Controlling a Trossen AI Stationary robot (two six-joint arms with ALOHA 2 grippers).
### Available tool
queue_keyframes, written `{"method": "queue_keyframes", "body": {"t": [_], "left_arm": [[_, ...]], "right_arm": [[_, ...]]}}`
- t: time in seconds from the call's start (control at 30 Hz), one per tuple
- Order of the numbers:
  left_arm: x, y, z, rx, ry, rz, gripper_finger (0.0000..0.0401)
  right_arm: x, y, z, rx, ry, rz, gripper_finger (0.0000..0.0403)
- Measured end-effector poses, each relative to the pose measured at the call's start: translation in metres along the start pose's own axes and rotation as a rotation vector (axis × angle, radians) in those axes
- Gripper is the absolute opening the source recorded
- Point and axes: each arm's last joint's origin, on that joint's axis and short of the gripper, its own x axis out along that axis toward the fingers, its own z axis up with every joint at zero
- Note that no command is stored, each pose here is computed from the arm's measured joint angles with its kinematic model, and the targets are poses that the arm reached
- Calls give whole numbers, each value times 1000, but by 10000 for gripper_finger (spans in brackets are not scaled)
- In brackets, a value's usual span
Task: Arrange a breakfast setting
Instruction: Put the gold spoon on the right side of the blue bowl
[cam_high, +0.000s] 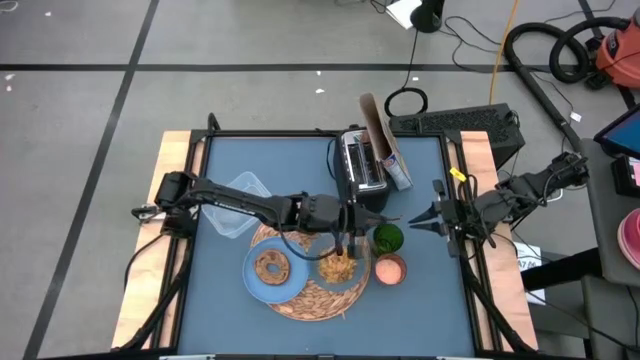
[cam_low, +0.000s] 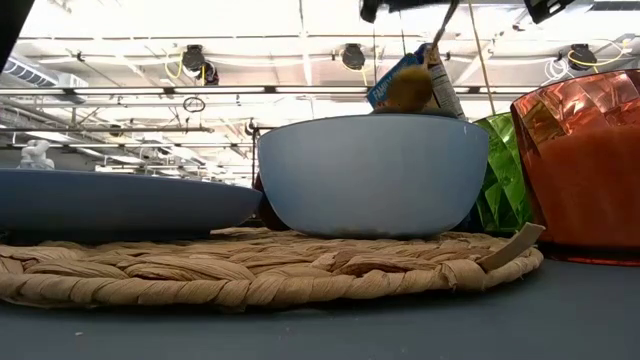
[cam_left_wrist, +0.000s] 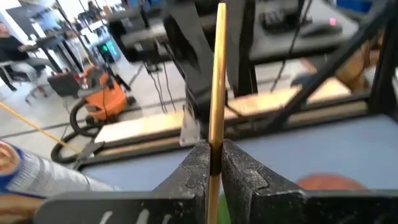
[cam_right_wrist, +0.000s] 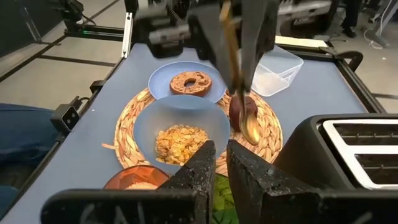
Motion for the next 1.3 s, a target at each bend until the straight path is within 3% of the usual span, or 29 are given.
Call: {"method": "queue_keyframes", "body": {"t": [0.2,0.5,0.8,1.3], "left_arm": [[1,-6,-9,62,68,-74,28],[0,-12,-8,162,3,-283,28],[19,-24,-37,222,40,-344,28],[30,-24,-57,362,25,-445,28]], "right_arm": [[0,0,0,49,-1,0,34],[0,1,5,69,-53,7,34],[0,1,9,82,-91,12,34],[0,1,10,85,-100,11,34]]}}
